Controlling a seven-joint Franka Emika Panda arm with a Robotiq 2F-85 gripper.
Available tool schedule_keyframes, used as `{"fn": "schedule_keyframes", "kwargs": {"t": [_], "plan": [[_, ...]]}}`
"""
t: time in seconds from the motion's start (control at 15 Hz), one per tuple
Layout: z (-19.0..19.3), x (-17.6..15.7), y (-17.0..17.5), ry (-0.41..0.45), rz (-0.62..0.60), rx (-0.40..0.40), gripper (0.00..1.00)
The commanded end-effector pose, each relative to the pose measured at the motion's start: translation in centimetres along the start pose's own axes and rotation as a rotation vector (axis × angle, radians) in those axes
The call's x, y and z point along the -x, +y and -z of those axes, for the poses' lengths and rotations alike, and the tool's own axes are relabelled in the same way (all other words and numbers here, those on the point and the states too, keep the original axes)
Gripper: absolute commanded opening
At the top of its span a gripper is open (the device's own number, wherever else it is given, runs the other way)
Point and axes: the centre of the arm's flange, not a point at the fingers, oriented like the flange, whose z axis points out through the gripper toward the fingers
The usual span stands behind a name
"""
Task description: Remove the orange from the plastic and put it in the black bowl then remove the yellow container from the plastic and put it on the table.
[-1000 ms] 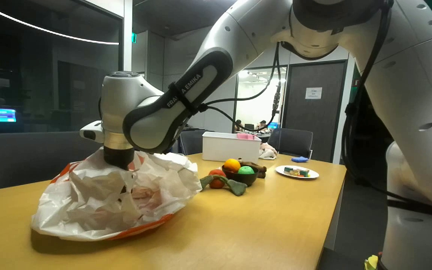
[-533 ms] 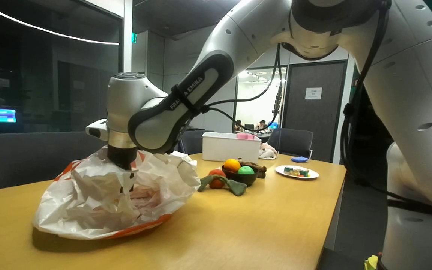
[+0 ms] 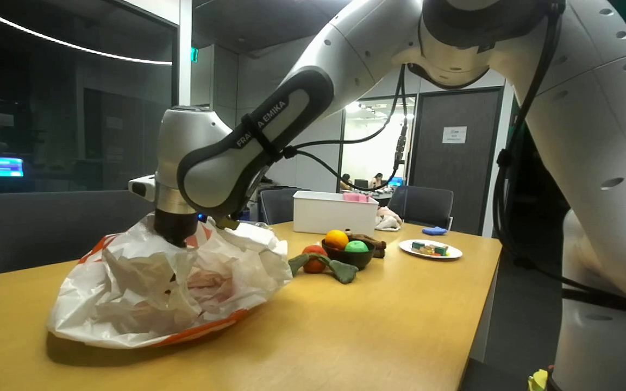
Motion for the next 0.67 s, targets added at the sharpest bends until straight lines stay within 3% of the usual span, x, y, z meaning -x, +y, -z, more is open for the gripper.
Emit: {"fn": "schedule_keyframes", "kwargs": {"t": [0.0, 0.13, 0.2, 0.4, 0.6], "plan": [[0.58, -0.53, -0.09, 0.121, -0.144, -0.056, 1.00], [0.98, -0.57, 0.04, 0.113, -0.197, -0.026, 1.00], [0.33, -0.71, -0.01, 0.089, -0.139, -0.052, 1.00], [0.37, -0.57, 0.22, 0.094, -0.176, -0.047, 1.00], [0.44, 0.09, 0.05, 0.063, -0.260, -0.042, 1.00]]}}
